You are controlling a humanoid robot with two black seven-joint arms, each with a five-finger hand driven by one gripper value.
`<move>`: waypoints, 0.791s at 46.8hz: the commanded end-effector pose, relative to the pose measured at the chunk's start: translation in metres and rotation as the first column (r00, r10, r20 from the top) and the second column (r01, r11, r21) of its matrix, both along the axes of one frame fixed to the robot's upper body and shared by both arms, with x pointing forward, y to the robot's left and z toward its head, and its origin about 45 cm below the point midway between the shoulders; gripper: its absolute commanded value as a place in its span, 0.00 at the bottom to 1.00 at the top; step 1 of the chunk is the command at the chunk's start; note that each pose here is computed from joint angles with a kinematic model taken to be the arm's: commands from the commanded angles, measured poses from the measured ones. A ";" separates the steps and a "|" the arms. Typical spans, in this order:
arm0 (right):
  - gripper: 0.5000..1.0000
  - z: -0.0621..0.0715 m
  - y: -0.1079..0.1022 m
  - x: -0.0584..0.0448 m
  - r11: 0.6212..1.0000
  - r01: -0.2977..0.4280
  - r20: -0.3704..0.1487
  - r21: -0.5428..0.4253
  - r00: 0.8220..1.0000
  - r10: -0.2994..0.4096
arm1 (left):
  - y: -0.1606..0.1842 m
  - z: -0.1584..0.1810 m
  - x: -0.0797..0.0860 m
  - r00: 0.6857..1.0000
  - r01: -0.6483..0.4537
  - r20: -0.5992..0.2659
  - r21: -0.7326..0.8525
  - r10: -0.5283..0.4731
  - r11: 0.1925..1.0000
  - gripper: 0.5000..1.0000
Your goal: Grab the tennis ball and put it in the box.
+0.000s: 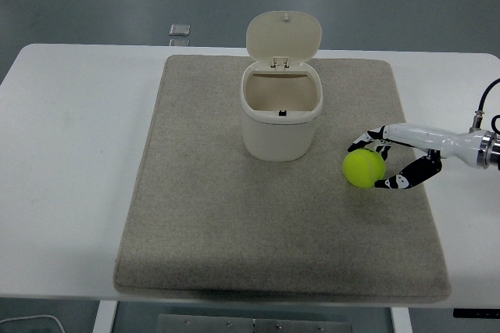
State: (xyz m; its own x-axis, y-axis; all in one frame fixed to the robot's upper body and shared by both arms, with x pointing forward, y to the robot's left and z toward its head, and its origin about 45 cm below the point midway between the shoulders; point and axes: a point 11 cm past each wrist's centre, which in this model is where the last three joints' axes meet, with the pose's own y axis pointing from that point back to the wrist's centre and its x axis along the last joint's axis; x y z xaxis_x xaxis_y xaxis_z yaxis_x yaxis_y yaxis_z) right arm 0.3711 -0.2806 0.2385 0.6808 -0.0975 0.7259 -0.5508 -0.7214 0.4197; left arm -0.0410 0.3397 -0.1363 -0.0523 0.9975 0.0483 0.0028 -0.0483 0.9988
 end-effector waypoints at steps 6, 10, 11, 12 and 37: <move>0.00 0.040 -0.010 0.009 0.994 0.040 -0.044 0.106 0.998 -0.035 | 0.000 0.000 0.000 1.000 0.000 0.000 0.000 0.000 1.000 0.98; 0.00 0.067 -0.011 0.015 0.985 0.046 -0.048 0.168 0.998 -0.039 | 0.000 0.000 0.000 1.000 0.000 0.000 0.000 0.000 1.000 0.98; 0.00 0.073 -0.010 0.016 0.981 0.044 -0.046 0.187 0.998 -0.036 | 0.000 0.000 0.000 1.000 0.000 0.000 0.000 0.000 1.000 0.98; 0.00 0.080 -0.008 0.018 0.978 0.042 -0.046 0.204 0.998 -0.033 | 0.000 0.000 0.000 1.000 0.000 0.000 0.000 0.000 1.000 0.98; 0.00 0.114 0.072 0.034 0.944 -0.103 0.005 0.315 0.994 0.107 | 0.000 0.000 0.000 1.000 0.000 0.000 0.000 0.000 1.000 0.98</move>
State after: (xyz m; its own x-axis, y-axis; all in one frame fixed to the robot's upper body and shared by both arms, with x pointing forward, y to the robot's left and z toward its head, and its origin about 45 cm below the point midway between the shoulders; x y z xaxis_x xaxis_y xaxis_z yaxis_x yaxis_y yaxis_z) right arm 0.4023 -0.2187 0.3541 0.7096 -0.2484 0.6593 -0.4633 -0.8696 0.1710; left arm -0.0411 0.3397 -0.1363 -0.0522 0.9975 0.0483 0.0030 -0.0482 0.9988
